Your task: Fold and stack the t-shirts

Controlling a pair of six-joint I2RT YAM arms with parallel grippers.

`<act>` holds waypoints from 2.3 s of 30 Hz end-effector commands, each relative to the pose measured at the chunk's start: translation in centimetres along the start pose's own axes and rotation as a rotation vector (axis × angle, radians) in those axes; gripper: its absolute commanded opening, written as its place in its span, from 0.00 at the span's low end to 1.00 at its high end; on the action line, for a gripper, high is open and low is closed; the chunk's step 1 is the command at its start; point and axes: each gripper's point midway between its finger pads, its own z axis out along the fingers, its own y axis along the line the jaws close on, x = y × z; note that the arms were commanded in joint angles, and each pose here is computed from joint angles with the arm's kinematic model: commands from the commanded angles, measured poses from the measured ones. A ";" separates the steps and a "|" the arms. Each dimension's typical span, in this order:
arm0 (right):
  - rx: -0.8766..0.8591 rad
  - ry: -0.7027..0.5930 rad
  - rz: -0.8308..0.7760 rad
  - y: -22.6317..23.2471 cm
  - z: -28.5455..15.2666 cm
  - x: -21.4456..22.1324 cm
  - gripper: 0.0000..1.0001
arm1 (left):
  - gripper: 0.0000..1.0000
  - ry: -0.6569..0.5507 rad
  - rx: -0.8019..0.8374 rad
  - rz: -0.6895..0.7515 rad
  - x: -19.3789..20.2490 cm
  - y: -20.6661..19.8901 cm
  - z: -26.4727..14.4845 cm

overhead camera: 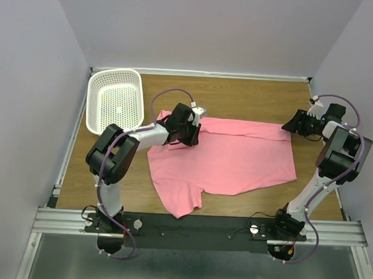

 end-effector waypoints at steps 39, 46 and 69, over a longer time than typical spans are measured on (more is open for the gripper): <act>0.012 0.008 0.002 -1.6 1.3 -1.0 0.63 | 0.56 -0.168 -0.713 -0.441 -5.2 19.4 -3.4; 0.032 -0.009 -0.007 -1.8 1.0 -2.2 0.63 | 0.40 -0.140 -0.679 -0.436 -5.0 19.8 -2.0; -0.007 0.030 0.128 -2.3 3.7 -1.0 0.63 | 0.04 -0.195 -0.644 -0.442 -7.0 21.9 -2.2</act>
